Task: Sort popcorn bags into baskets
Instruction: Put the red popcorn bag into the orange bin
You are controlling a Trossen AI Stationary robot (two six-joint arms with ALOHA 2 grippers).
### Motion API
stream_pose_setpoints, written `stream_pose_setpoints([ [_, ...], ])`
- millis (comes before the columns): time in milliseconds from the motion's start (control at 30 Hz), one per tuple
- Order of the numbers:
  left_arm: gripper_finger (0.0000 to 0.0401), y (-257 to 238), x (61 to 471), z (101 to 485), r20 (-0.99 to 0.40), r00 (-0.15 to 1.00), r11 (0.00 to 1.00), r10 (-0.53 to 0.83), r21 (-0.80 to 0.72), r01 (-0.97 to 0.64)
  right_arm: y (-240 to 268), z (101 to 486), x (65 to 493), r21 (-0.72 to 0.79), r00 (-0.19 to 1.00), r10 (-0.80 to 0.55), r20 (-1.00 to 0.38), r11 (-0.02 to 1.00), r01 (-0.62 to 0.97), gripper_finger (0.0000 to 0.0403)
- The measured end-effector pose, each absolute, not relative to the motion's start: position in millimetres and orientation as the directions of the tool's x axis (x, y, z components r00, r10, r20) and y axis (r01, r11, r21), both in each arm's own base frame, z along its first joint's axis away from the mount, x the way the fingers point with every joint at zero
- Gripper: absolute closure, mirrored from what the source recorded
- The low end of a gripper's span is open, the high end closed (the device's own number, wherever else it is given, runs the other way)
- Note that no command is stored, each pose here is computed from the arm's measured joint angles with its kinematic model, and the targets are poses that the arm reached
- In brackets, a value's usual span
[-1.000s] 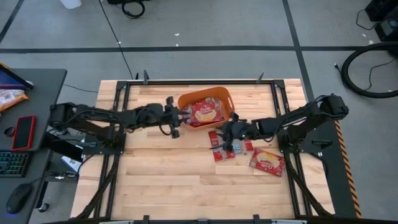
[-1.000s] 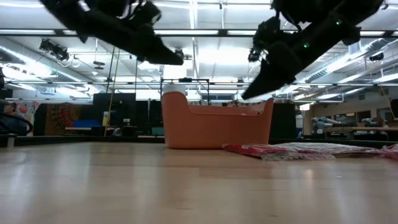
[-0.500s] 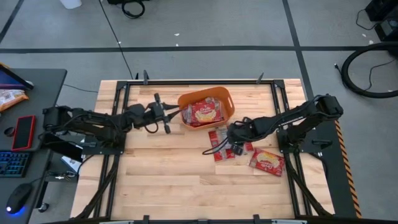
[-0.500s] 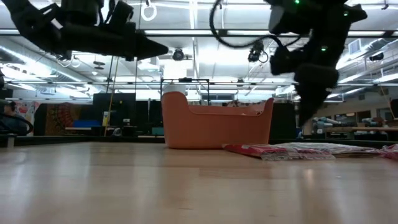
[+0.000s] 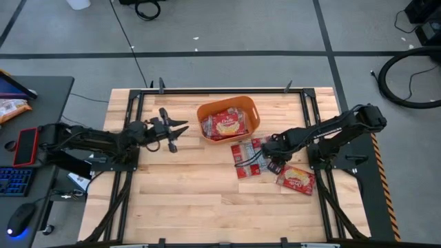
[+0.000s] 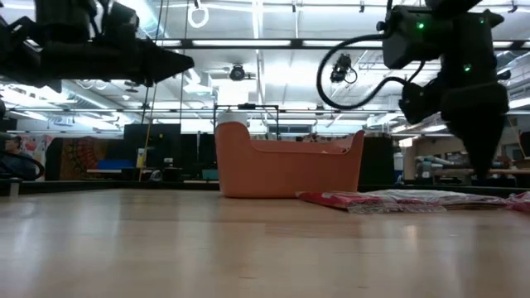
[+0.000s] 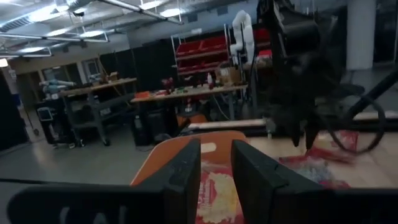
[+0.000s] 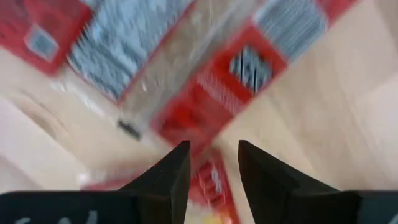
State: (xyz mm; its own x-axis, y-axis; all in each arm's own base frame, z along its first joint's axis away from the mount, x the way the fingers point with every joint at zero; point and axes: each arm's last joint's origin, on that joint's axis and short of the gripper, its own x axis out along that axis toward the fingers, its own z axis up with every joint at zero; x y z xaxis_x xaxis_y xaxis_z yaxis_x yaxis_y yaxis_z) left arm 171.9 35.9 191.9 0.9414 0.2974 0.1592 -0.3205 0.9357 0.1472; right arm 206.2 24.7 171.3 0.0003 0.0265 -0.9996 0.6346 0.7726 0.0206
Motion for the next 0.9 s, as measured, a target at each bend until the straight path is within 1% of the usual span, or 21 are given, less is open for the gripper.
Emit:
stream_pose_setpoints([
  [100, 0.0307, 34.5, 165.8, 192.4, 0.179, 0.939, 0.938, 0.294, 0.133, -0.319, 37.5, 171.5, 212.5, -0.033, -0.102, 0.037, -0.994, 0.792, 0.609, 0.0264],
  [200, 0.0307, 33.8, 161.1, 192.4, 0.192, 0.936, 0.94, 0.296, 0.115, -0.321, 51.8, 172.8, 222.4, -0.119, -0.212, 0.0, -0.977, 0.829, 0.547, 0.0265],
  [333, 0.0307, 33.5, 159.8, 191.8, 0.187, 0.937, 0.944, 0.295, 0.092, -0.316, 73.4, 174.6, 237.5, -0.171, -0.255, -0.052, -0.965, 0.864, 0.474, 0.0265],
  [500, 0.0307, 33.7, 160.6, 188.3, 0.153, 0.943, 0.945, 0.297, 0.095, -0.313, 100.4, 170.2, 239.7, -0.227, -0.331, -0.097, -0.939, 0.896, 0.381, 0.0263],
  [667, 0.0307, 33.7, 160.7, 187.4, 0.143, 0.944, 0.945, 0.297, 0.094, -0.312, 127.3, 167.4, 230.0, -0.247, -0.321, -0.123, -0.939, 0.892, 0.38, 0.0246],
  [800, 0.0307, 33.7, 160.8, 187.2, 0.141, 0.944, 0.945, 0.297, 0.095, -0.312, 143.3, 173.6, 217.1, -0.264, -0.3, -0.142, -0.943, 0.869, 0.418, 0.0222],
  [900, 0.0307, 33.7, 160.8, 187.1, 0.139, 0.945, 0.946, 0.297, 0.093, -0.311, 155.4, 174.3, 208.2, -0.276, -0.283, -0.169, -0.944, 0.874, 0.4, 0.0202],
])
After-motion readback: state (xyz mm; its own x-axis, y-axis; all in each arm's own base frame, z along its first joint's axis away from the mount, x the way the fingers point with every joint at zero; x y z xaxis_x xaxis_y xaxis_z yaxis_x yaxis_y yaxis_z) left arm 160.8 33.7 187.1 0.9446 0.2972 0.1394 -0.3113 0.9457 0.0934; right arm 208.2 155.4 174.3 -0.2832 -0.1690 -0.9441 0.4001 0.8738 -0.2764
